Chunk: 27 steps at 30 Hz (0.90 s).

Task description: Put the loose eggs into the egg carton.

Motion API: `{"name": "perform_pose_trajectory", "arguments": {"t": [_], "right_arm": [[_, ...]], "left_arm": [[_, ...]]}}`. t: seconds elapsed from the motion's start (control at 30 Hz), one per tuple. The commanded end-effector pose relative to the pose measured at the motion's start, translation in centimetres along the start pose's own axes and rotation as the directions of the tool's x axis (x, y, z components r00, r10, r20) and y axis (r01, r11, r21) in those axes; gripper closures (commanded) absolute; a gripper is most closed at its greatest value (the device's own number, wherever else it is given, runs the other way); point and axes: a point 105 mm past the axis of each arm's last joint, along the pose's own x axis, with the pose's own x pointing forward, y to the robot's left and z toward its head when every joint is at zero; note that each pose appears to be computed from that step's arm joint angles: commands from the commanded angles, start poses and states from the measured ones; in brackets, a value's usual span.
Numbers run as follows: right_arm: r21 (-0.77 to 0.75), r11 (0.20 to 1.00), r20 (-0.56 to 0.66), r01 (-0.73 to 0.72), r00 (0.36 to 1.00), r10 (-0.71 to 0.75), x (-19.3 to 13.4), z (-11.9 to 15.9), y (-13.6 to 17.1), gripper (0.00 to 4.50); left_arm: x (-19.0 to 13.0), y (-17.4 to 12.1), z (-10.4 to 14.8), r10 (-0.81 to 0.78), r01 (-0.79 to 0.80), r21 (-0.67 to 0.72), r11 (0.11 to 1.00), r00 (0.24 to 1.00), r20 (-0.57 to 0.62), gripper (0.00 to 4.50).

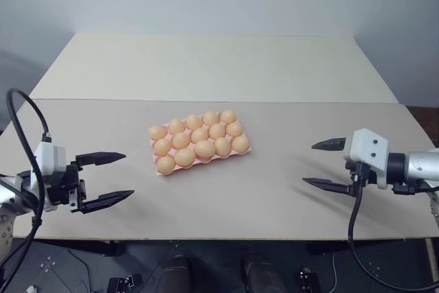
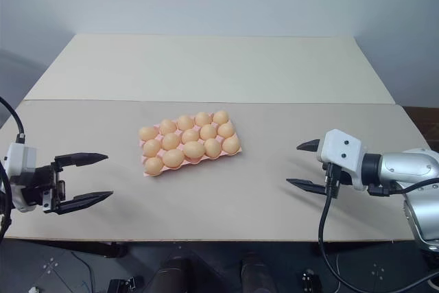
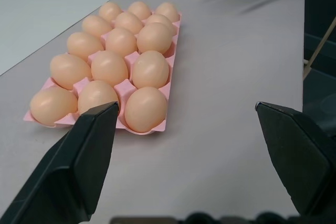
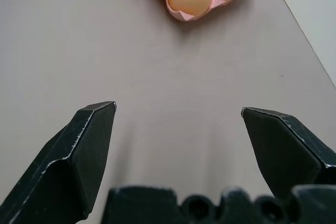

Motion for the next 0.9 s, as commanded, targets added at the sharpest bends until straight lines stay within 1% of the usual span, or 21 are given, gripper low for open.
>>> {"name": "perform_pose_trajectory", "arguments": {"t": [0.03,0.2,0.4,0.57,0.9], "right_arm": [[-0.032,0.999,0.023,0.034,0.999,-0.033,-0.5,0.7,-0.6,0.03],[-0.023,0.999,0.012,0.047,0.999,-0.047,-0.5,0.1,-1.1,0.03],[-0.015,0.998,0.031,0.061,0.998,-0.06,-0.1,1.0,-1.5,0.03],[-0.026,0.997,-0.02,0.074,0.997,-0.074,-0.3,0.2,-1.5,0.03],[-0.03,0.995,-0.025,0.092,0.995,-0.092,0.1,0.4,-1.3,0.03]], "left_arm": [[-0.5,0.0,1.2,0.021,-0.022,0.051,0.998,1.0,0.009,0.0],[-0.6,-0.6,1.5,0.035,-0.035,0.051,0.998,0.999,0.009,0.0],[-0.9,-1.1,2.0,0.037,-0.037,0.044,0.998,0.999,0.008,0.0],[-1.0,-1.2,1.8,0.034,-0.034,0.027,0.999,0.999,0.001,0.0],[-1.2,-1.5,1.4,0.047,-0.047,0.013,0.999,0.999,-0.006,0.0]]}}
